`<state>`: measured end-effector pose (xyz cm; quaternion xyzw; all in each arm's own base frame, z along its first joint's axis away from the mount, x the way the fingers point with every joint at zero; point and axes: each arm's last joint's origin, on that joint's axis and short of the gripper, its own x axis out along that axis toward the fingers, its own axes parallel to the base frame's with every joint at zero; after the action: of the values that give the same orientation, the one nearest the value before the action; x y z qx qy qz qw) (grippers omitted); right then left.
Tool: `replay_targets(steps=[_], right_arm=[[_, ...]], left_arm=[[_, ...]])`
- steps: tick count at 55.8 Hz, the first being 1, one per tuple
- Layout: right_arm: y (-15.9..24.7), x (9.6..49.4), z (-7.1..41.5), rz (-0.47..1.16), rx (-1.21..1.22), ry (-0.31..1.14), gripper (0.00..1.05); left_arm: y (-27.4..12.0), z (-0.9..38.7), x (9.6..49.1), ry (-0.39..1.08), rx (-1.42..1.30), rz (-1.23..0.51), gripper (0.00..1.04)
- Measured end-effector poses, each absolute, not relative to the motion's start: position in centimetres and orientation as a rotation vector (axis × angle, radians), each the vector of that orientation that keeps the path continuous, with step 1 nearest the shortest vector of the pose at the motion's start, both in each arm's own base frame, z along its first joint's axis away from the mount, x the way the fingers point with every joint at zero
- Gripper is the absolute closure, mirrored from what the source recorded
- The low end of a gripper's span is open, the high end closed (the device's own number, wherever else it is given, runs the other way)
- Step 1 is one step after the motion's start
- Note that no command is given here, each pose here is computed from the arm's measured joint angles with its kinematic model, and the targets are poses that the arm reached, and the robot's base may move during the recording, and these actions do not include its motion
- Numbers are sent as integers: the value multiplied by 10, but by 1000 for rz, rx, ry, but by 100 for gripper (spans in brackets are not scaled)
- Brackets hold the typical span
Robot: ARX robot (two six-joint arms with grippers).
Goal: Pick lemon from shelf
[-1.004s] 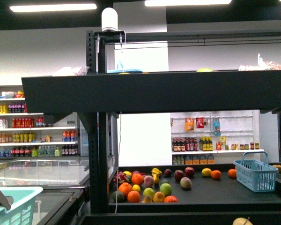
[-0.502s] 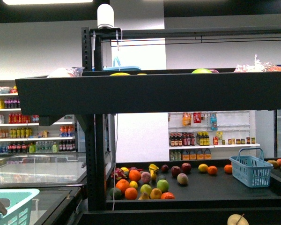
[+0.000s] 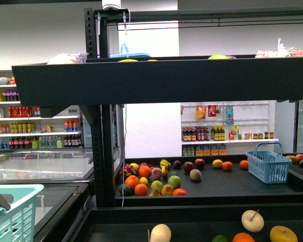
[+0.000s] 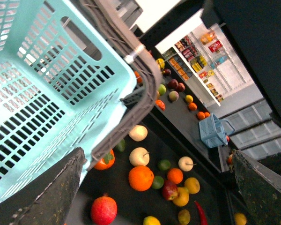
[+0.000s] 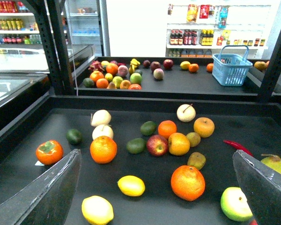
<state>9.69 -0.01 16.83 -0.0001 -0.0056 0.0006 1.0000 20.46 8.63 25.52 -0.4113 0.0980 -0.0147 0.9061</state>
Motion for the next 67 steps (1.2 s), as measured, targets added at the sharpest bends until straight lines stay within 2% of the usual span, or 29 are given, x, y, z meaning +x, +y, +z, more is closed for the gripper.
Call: replay_targets(steps=[25,35,54,67], right_arm=[[0,97,168,1,0,-11,7],[0,97,168,1,0,-11,7],[0,97,168,1,0,-11,7],[0,97,168,1,0,-11,7]], left_arm=[[143,250,305,134,-1051,19,8],[144,247,341,104,-1151,17,8],[142,241,367,87,-1237,68,8],[138,241,371,97,-1241,103,46]])
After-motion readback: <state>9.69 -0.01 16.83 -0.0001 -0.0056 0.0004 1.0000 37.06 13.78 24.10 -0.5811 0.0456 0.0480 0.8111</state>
